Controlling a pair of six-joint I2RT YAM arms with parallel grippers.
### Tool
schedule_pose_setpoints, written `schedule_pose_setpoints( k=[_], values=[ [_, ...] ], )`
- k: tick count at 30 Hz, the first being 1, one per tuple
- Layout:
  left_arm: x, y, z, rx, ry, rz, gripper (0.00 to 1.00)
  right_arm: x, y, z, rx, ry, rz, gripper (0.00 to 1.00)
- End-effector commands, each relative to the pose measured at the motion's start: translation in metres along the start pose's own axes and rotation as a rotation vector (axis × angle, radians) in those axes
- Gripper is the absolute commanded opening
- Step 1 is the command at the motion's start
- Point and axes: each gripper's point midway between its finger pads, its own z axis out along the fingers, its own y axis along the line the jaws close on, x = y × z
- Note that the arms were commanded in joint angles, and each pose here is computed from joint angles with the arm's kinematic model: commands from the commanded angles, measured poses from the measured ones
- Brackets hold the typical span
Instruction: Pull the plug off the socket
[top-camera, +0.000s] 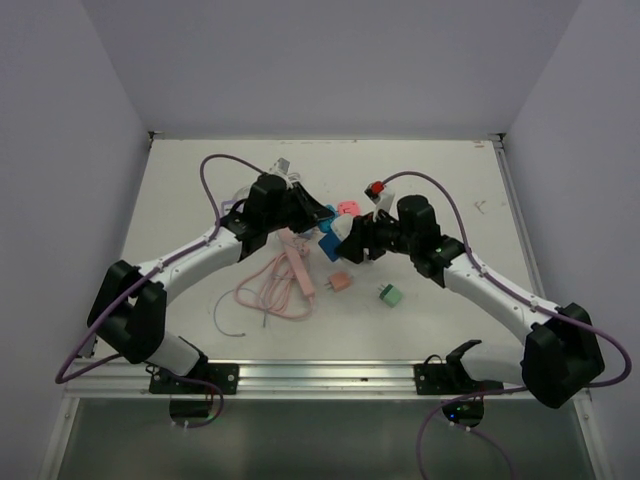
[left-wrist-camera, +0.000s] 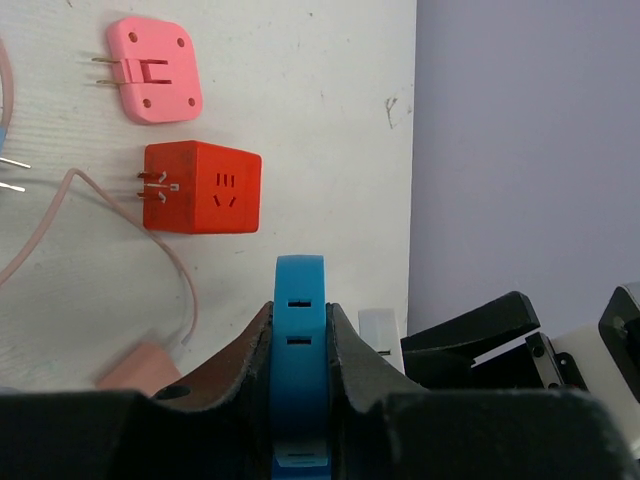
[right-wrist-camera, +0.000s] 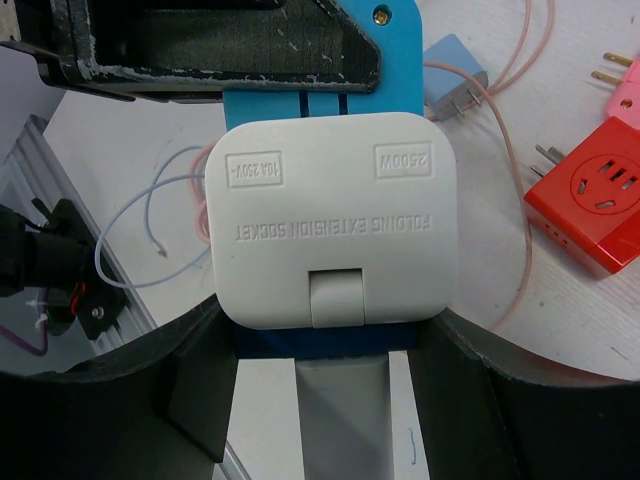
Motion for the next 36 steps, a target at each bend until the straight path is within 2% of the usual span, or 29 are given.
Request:
schedule_pose_setpoints(
  k=[1, 9, 18, 24, 31, 36],
  values=[
    [-0.026, -0.016, -0.009, 0.035, -0.125, -0.01, 0.0, -0.029, 0.027, -0.011, -0.089, -0.111, -0.06, 0.0],
    [-0.052, -0.005, -0.017, 0.004, -0.22, -0.093, 0.0, -0.009, 0.019, -0.022, -0.047, -0.071, -0.086, 0.0],
    [-0.115, 0.032, -0.036, -0.039, -0.351, -0.208, 0.0, 0.025, 0.009, -0.036, -0.003, -0.002, -0.093, 0.0],
    [-0.153, 0.054, -0.054, -0.073, -0.444, -0.233, 0.0, 0.042, 0.005, -0.045, 0.012, 0.023, -0.086, 0.0],
    [-0.137, 0.099, -0.046, -0.214, -0.358, -0.068, 0.0, 0.046, 0.004, -0.047, 0.017, 0.036, -0.081, 0.0],
    [-0.121, 0.136, -0.046, -0.237, -0.271, 0.007, 0.0, 0.044, 0.003, -0.044, 0.02, 0.055, -0.094, 0.0]
  ],
)
